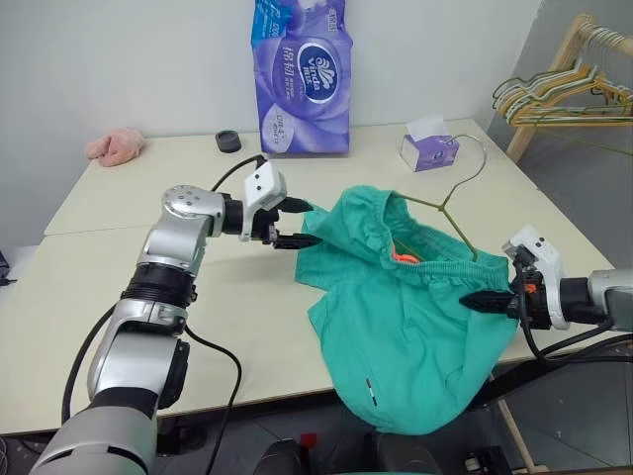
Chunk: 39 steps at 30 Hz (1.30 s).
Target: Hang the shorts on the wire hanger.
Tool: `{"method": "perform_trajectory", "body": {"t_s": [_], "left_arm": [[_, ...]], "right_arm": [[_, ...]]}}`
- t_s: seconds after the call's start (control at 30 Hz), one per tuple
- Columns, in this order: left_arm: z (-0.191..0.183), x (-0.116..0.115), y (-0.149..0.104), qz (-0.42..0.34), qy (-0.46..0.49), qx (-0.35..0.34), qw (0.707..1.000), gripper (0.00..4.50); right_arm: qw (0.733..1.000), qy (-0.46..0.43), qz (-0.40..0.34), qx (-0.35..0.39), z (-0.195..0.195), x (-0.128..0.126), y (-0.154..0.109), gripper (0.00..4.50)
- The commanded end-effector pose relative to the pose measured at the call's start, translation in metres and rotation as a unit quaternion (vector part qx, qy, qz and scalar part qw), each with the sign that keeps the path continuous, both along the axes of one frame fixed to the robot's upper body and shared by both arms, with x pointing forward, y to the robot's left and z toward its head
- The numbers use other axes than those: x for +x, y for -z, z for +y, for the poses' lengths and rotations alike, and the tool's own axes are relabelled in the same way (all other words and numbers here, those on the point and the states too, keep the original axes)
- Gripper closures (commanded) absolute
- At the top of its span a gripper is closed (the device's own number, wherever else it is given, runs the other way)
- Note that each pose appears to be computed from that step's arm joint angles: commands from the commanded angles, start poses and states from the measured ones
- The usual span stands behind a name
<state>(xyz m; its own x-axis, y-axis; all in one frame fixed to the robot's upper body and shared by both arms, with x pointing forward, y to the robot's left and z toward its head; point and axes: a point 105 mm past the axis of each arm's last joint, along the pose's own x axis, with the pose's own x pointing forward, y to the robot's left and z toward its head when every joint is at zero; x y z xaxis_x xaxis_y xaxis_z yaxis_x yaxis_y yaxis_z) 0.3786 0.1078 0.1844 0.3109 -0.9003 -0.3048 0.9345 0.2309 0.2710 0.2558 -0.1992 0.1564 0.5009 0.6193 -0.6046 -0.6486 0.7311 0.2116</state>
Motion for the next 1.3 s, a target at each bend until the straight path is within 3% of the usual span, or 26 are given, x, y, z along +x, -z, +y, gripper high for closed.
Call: {"method": "perform_trajectory", "body": {"t_s": [0.03,0.23,0.37,0.5,0.63,0.73,0.87,1.13,1.3], "left_arm": [[-0.024,-0.004,-0.019,-0.017,0.017,-0.039,0.999,0.69],[-0.058,-0.01,-0.031,-0.002,0.025,-0.088,0.996,0.69],[-0.108,-0.024,-0.059,-0.001,0.057,-0.154,0.986,0.69],[-0.127,-0.037,-0.066,-0.011,0.084,-0.156,0.984,0.69],[-0.165,-0.054,-0.088,-0.055,0.123,-0.16,0.978,0.69],[-0.175,-0.062,-0.094,-0.066,0.14,-0.163,0.974,0.69],[-0.204,-0.076,-0.115,-0.074,0.173,-0.195,0.963,0.69],[-0.227,-0.09,-0.126,-0.082,0.201,-0.211,0.953,0.69],[-0.239,-0.096,-0.138,-0.086,0.209,-0.242,0.943,0.69]], "right_arm": [[0.998,0.056,-0.025,0.016,-0.013,-0.004,-0.016,4.5],[0.988,0.133,-0.053,0.049,-0.036,-0.012,-0.023,4.5],[0.965,0.232,-0.092,0.073,-0.061,-0.029,-0.028,4.5],[0.95,0.285,-0.101,0.082,-0.068,-0.04,-0.031,4.5],[0.891,0.43,-0.109,0.093,-0.103,-0.047,-0.049,4.5],[0.869,0.475,-0.106,0.088,-0.115,-0.048,-0.059,4.5],[0.815,0.556,-0.137,0.089,-0.149,-0.039,-0.086,4.5],[0.748,0.643,-0.126,0.111,-0.197,-0.03,-0.105,4.5],[0.726,0.669,-0.134,0.09,-0.227,-0.024,-0.113,4.5]]}}
